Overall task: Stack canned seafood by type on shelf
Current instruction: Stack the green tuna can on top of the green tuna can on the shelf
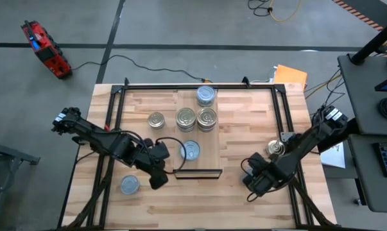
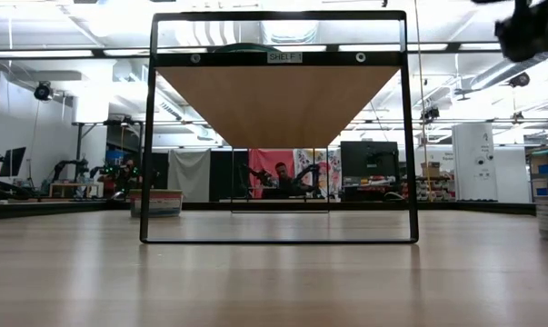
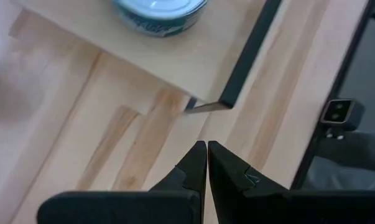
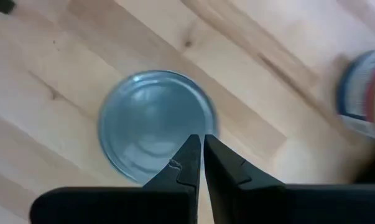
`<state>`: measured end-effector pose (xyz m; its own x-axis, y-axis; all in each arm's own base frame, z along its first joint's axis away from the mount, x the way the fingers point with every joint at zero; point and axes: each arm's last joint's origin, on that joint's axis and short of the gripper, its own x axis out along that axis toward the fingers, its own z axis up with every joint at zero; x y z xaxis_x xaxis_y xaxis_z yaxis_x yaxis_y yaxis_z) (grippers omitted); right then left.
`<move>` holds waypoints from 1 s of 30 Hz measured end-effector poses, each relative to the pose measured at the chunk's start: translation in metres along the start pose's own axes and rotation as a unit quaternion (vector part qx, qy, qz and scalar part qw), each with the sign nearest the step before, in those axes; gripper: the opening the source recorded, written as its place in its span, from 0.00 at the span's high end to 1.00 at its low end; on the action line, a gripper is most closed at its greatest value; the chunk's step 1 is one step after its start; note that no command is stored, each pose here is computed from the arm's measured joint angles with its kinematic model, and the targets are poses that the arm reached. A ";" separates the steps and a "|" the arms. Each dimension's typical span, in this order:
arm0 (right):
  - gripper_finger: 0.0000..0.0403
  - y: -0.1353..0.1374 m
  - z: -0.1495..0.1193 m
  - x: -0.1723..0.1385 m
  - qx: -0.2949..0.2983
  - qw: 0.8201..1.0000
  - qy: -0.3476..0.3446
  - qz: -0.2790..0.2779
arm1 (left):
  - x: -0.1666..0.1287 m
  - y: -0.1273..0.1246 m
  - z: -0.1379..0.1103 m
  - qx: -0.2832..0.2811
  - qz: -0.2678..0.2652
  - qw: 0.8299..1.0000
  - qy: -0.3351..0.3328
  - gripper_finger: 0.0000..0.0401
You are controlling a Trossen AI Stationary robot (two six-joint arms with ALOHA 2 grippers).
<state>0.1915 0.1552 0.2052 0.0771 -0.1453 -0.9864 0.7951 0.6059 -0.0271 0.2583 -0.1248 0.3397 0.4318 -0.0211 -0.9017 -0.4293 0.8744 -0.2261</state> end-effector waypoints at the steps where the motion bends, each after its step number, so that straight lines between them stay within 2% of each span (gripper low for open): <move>1: 0.97 -0.002 0.001 -0.005 -0.006 1.000 0.000 0.005 | 0.000 -0.001 0.001 0.001 -0.005 1.000 -0.004 1.00; 7: 0.97 -0.020 0.003 -0.029 -0.016 0.998 0.002 0.064 | -0.001 -0.006 0.003 0.000 -0.027 0.999 -0.023 1.00; 10: 0.97 -0.033 0.006 -0.037 -0.019 0.996 -0.009 0.090 | -0.002 -0.013 0.002 0.005 -0.031 0.998 -0.060 1.00; 15: 0.97 -0.049 0.009 -0.042 0.014 0.990 -0.031 0.136 | -0.007 -0.029 -0.006 0.032 -0.047 0.991 -0.121 1.00; 18: 0.97 -0.049 0.009 -0.037 0.011 0.984 -0.035 0.174 | -0.010 -0.035 -0.011 0.030 -0.056 0.988 -0.140 1.00; 23: 0.97 -0.032 0.003 -0.022 -0.022 0.966 -0.053 0.251 | -0.014 -0.042 -0.016 0.015 -0.065 0.984 -0.168 1.00; 25: 0.97 -0.026 -0.003 -0.015 -0.043 0.965 -0.055 0.253 | -0.015 -0.044 -0.016 0.010 -0.074 0.982 -0.175 1.00; 30: 0.97 -0.021 -0.023 -0.001 -0.067 0.972 -0.061 0.215 | -0.016 -0.047 -0.015 0.004 -0.089 0.979 -0.184 1.00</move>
<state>0.1611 0.1607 0.2035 0.4618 0.0577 -0.8851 0.5882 0.7270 0.3543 0.2600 -0.1731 0.3594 0.7569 0.0014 -0.6536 -0.3149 0.8770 -0.3628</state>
